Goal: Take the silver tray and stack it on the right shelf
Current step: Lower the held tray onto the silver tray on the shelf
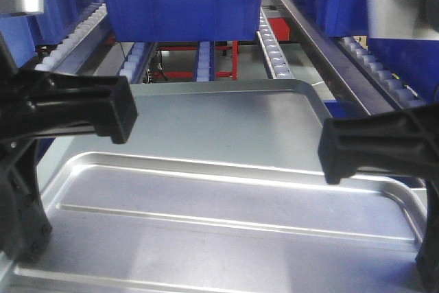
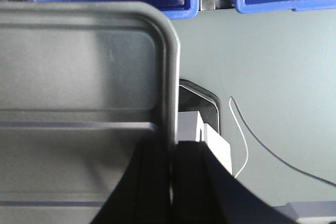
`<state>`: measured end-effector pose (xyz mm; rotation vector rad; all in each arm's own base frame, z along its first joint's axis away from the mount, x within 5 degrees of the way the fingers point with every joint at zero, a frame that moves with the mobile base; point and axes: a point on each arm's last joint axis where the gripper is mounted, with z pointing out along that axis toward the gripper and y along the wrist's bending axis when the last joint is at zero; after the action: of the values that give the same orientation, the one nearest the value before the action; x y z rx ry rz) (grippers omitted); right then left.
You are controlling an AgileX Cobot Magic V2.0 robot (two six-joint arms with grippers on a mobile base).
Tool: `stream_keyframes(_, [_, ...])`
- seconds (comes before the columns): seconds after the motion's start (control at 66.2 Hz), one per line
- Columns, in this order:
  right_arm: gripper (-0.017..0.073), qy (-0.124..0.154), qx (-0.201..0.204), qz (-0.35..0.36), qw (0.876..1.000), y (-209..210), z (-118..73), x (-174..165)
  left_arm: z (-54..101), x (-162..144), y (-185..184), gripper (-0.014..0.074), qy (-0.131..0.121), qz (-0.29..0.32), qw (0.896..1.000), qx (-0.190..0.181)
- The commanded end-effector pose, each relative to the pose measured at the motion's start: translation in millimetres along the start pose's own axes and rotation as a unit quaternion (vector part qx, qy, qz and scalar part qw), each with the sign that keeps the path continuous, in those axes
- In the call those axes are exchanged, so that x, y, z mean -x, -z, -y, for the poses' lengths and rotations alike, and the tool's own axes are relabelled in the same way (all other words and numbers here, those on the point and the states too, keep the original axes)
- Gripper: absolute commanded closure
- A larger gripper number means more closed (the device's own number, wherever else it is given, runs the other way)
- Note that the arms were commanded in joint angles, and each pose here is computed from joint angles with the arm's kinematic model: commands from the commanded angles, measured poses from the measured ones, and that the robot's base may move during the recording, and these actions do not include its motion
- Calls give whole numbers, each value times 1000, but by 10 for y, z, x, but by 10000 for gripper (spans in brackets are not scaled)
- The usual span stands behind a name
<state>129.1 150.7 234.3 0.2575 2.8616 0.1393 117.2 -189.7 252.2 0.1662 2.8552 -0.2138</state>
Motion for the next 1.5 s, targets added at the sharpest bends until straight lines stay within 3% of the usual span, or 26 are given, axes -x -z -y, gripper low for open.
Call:
stream_keyframes(0.0, [495,8,-25,10,1000,89,56,34,-31,36,104,693,-7,17,1000,11])
stream_keyframes(0.423, [495,11,-22,14,1000,88,52,43,-33,39,104,693,-8,18,1000,12])
stream_keyframes(0.634, [495,92,24,36,995,153,-60,111,-21,39,103,693,-7,19,1000,5])
stream_keyframes(0.74, [495,100,52,60,992,270,-144,253,-34,118,98,693,-14,40,999,-3])
stream_keyframes(0.831, [495,105,53,73,990,317,-198,412,-46,196,98,693,-43,41,998,-26])
stream_keyframes(0.982, [495,122,50,88,987,325,-297,660,-91,401,122,693,-36,75,995,-51])
stream_keyframes(1.148, [495,109,69,116,985,269,-421,986,-202,696,110,693,-44,102,993,-52])
stream_keyframes(1.48, [495,82,98,119,985,-95,-596,1605,-337,1352,-159,692,-34,116,991,-65])
